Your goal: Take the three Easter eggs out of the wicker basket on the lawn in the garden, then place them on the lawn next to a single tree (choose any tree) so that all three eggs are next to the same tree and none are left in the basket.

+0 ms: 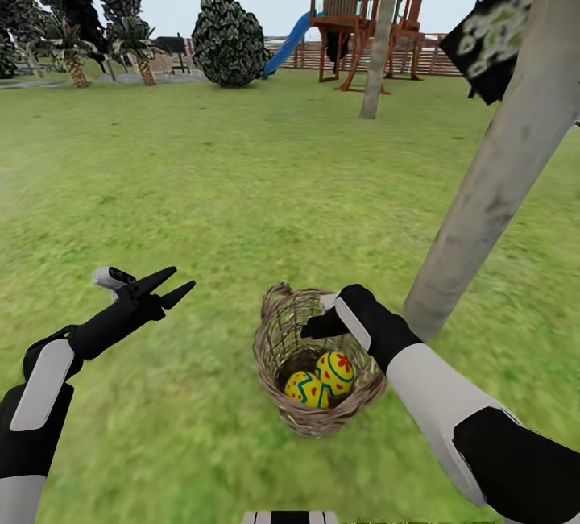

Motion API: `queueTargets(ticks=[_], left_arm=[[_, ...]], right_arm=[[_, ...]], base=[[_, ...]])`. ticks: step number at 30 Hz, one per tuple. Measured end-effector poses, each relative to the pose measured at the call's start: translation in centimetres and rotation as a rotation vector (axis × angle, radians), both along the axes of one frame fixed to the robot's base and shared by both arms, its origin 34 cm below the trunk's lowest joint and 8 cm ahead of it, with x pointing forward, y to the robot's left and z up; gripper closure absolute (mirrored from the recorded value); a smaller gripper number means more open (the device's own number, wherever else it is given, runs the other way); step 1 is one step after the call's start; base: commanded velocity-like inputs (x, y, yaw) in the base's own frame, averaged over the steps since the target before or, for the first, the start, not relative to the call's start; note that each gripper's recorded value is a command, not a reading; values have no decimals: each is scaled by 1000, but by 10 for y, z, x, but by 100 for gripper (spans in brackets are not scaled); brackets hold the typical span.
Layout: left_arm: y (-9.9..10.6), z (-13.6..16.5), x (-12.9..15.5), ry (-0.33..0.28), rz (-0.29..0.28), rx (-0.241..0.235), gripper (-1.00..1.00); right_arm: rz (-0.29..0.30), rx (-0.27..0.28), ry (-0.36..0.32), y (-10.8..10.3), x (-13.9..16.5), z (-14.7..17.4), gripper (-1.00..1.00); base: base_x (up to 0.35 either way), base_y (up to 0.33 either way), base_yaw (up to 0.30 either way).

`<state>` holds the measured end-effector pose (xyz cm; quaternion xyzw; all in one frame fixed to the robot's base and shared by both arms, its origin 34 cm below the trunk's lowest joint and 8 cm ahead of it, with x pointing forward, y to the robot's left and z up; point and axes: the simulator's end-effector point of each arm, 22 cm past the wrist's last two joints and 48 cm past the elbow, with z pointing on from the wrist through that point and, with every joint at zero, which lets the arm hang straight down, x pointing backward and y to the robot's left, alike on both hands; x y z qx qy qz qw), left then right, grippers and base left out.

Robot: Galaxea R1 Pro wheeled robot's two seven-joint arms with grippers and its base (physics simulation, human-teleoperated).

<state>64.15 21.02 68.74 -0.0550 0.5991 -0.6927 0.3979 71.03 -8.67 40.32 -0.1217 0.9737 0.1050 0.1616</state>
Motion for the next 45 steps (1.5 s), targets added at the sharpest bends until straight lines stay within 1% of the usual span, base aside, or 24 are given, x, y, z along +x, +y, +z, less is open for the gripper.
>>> queueTargets(ticks=[3,8,14,16,23,26,28,33,36,39,40,45], left_arm=[[0,0,0,1,1,-1,-100],[4,-7,2,25,6,-10,-100],[4,-5,1,23,7,-12,-100],[4,-4,1,22,7,-11,-100],[4,0,0,14,7,-11,-100],[4,1,-1,11,6,-10,-100],[3,2,-1,10,6,-10,-100],[4,2,-1,10,7,-10,-100],[4,3,-1,8,6,-11,-100],[3,3,-1,7,6,-12,-100],[3,3,-1,7,6,-12,-100],[3,3,-1,9,6,-12,-100]], right_arm=[[-3,-3,-1,-2,0,1,-100],[-6,-5,-6,-5,1,3,-100],[-7,-7,-13,-5,2,7,-100],[-12,-24,-16,-9,3,6,-100],[-69,-133,-43,-38,9,6,-100],[-78,-147,-41,-43,8,5,-100],[-79,-149,-39,-44,7,5,-100],[-91,-179,-42,-50,7,5,-100],[-93,-179,-46,-51,8,5,-100],[-108,-163,-83,-49,15,6,-100],[-112,-162,-86,-50,16,5,-100],[-125,-169,-69,-56,10,-9,-100]], base=[[0,332,-274],[15,332,-274],[101,332,-274],[126,332,-274],[137,328,-274],[200,266,-274],[111,123,-274],[14,15,-143],[47,47,-17],[83,67,-3],[32,24,-1],[8,6,0]])
